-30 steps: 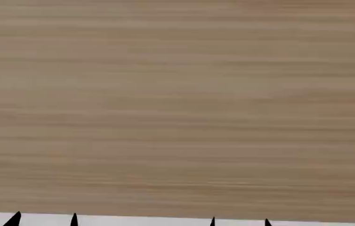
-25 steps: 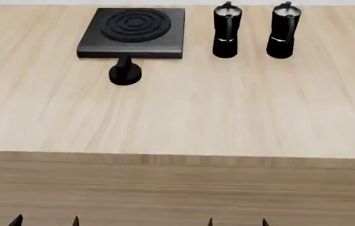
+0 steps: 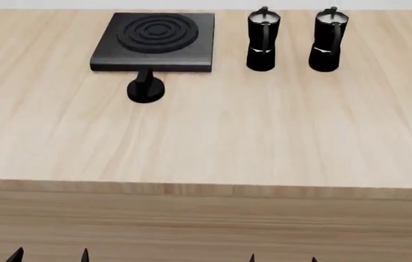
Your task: Put the right moka pot on the stove.
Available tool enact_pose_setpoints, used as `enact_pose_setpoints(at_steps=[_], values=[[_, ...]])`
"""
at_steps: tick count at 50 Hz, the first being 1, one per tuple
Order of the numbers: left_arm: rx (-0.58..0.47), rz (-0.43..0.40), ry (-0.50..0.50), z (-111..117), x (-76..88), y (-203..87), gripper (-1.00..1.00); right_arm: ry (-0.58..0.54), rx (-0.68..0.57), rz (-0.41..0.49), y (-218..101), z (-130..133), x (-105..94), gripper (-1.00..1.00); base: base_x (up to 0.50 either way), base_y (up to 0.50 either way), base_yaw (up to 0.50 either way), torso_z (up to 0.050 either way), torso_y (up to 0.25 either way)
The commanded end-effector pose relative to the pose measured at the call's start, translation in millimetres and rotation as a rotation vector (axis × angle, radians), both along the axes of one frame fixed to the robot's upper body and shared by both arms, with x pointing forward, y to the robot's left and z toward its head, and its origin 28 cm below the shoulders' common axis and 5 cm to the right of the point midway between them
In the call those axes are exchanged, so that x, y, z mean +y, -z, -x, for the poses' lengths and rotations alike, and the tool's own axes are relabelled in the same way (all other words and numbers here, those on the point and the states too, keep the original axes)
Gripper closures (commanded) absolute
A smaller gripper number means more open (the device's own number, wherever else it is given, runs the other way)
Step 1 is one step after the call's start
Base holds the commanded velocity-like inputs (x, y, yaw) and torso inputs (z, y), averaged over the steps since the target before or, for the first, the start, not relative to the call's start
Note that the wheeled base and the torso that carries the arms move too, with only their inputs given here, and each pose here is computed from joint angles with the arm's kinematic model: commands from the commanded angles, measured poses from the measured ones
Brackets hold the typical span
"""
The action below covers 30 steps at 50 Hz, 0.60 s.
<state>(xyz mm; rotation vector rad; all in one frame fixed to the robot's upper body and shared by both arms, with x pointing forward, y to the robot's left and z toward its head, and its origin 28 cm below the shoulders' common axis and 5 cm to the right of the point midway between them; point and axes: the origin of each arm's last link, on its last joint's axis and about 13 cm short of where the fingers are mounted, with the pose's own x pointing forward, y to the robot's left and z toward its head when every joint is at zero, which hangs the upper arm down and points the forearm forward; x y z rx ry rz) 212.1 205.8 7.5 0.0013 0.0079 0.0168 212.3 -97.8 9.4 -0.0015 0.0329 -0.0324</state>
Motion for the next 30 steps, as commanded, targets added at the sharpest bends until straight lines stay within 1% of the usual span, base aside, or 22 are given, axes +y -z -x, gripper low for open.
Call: enact_pose_setpoints(at_steps=[1,20,25,27,30], values=[[0.010,0.023,0.007,0.6,0.4,-2.0,-1.00,0.003,0.009,-0.002,1.4,-0.2,-0.1,-1.00,0.00,0.00,0.00,0.028,0.006],[-0.002,0.001,0.006,1.1,0.0,-2.9,-1.00,-0.004,0.011,-0.001,1.4,0.1,0.3,-1.00,0.00,0.00,0.00,0.030,0.011],[-0.027,0.000,0.009,2.9,-0.3,-4.3,-1.00,0.004,0.016,0.002,1.2,0.4,-0.4,-1.00,0.00,0.00,0.00,0.038,0.021],[-0.019,0.012,0.008,3.8,-0.4,-4.7,-1.00,0.009,0.022,0.010,2.1,0.2,0.2,-1.00,0.00,0.00,0.00,0.045,0.023],[-0.021,0.007,0.007,3.5,0.2,-5.2,-1.00,0.007,0.018,0.009,0.2,0.9,1.2,-1.00,0.00,0.00,0.00,0.045,0.024]])
